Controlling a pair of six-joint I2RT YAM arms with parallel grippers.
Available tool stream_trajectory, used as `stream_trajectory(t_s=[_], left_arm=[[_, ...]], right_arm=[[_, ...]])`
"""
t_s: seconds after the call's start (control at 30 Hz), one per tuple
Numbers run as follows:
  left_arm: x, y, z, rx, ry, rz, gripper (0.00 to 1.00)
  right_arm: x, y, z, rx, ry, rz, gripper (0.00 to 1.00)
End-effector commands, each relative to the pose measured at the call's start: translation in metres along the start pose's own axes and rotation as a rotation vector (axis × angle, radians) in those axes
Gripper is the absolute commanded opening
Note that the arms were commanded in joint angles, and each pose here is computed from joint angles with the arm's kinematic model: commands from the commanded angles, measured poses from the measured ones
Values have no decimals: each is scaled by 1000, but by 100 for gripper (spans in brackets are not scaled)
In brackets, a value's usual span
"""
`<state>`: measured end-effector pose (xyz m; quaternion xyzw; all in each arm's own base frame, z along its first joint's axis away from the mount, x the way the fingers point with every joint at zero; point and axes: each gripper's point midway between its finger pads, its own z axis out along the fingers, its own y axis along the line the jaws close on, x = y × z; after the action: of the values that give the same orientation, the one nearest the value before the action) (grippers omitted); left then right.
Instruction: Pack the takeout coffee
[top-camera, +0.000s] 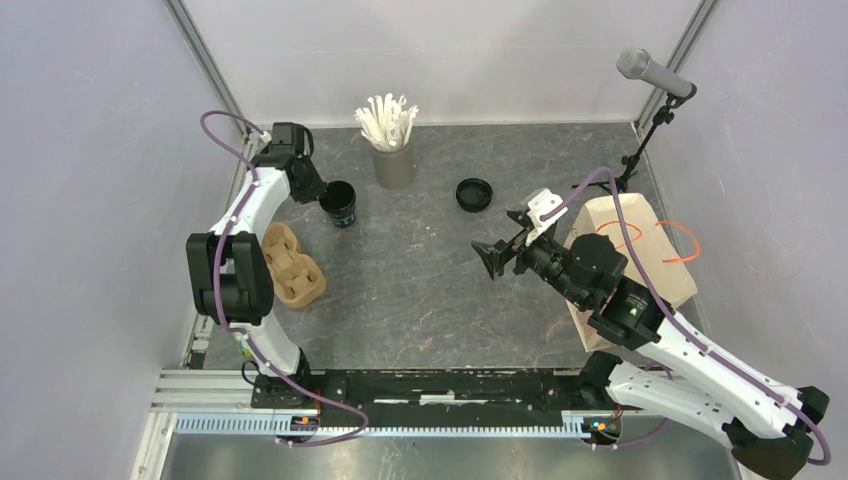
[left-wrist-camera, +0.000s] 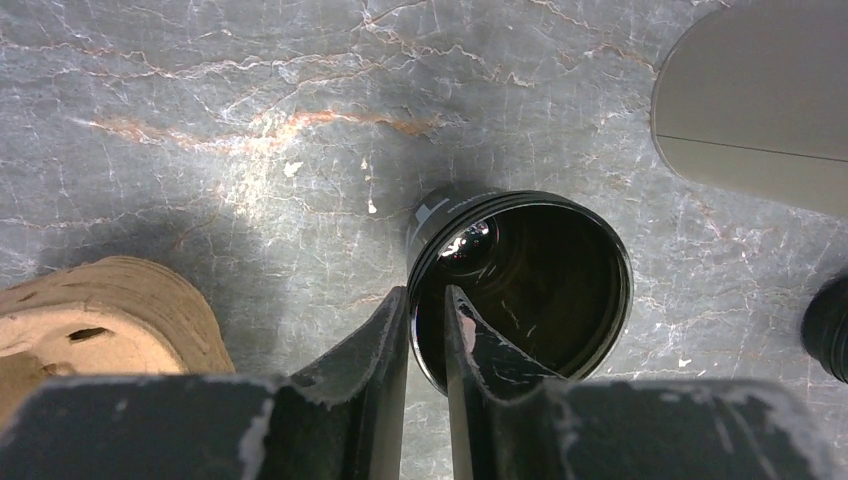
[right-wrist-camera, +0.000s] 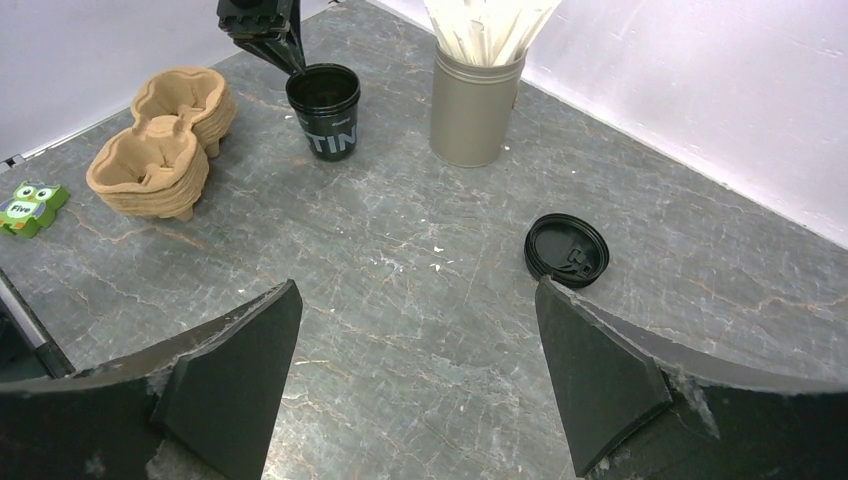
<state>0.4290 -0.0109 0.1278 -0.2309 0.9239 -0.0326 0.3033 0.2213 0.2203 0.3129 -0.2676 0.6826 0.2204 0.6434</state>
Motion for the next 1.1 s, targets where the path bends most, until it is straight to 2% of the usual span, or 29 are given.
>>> stream_trajectory(t_s=[0.0, 0.13, 0.67, 0.77, 0.93, 1.07], left_arm=[[-16, -7, -2, 29, -37, 50, 26], [-17, -2, -3, -3, -38, 59, 28], [-13, -6, 4, 22, -9, 76, 25], [-13, -6, 3, 21, -7, 80, 20], [-17, -8, -4, 30, -16, 91, 4], [-20, -9, -11, 32, -21, 91, 2]], right_arm=[[-8, -1, -3, 1, -35, -9, 94], [-6, -2, -4, 4, -33, -11, 94], [-8, -1, -4, -2, -40, -4, 94], [-6, 0, -3, -2, -37, -5, 94], [-5, 0, -3, -4, -34, -5, 94], [-5, 1, -2, -5, -34, -3, 94]])
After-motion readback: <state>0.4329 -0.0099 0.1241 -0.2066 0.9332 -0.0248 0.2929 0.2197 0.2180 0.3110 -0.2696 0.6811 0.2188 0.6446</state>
